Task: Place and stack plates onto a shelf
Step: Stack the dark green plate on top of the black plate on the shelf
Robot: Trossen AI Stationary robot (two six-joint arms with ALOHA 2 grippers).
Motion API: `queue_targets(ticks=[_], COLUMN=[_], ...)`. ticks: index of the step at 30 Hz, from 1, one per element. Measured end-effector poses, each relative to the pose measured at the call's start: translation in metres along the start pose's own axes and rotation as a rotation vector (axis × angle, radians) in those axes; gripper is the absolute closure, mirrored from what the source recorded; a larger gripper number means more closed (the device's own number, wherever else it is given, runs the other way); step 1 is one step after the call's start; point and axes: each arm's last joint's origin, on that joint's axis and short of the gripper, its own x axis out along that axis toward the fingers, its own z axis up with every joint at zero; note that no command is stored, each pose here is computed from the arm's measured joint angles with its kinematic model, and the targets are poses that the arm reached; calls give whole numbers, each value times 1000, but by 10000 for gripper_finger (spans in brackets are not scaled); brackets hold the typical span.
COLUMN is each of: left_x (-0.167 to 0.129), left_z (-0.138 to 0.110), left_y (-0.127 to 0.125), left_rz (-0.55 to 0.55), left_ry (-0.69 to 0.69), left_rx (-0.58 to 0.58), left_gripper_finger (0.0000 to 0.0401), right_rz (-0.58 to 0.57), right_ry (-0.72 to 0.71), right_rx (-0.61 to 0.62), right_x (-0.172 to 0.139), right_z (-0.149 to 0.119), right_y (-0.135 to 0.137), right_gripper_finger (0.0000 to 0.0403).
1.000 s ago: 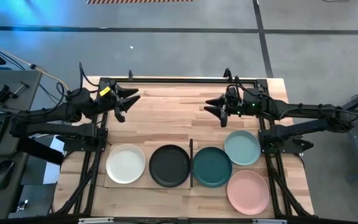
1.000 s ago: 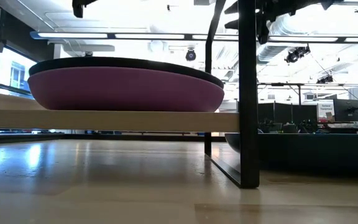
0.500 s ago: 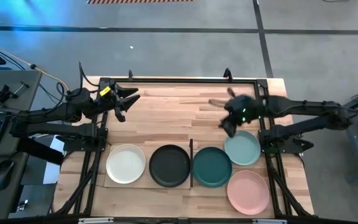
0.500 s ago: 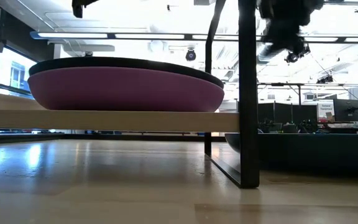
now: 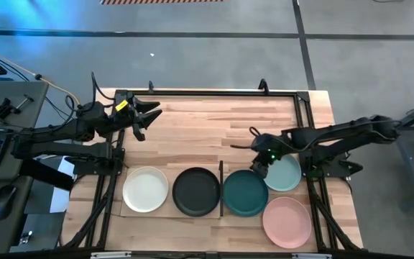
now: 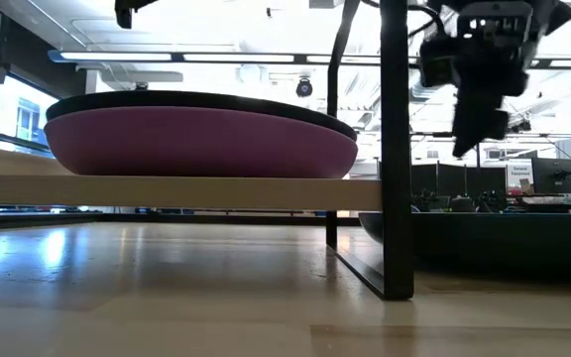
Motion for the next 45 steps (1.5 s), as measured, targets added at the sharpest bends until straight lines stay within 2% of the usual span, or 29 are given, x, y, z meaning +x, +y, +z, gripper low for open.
queue_targets(ticks=[3,9,18,22,30,33,38,45], left_x=[0,0,0,0,0,0,0,0], left_z=[0,0,0,0,0,-1,-1,-1], left_y=[0,0,0,0,0,0,0,0], left_rz=[0,0,0,0,2,2,3,2], left_ry=[0,1,1,1,4,8,8,8], left_rx=[0,0,0,0,1,3,20,20], left_gripper_finger=[245,245,245,245,245,245,245,245], right_rz=[-26,-76,-125,-70,-117,-133,-118,-113], right_ry=[38,151,263,276,316,322,313,284], right_rx=[-144,-306,-309,-318,-307,-291,-250,-212], right_x=[10,35,68,74,87,90,86,67], right_z=[4,3,-1,0,-3,-3,-2,-1], right_y=[1,-4,-13,-11,-16,-18,-16,-14], right_gripper_finger=[253,253,253,253,257,282,385,400])
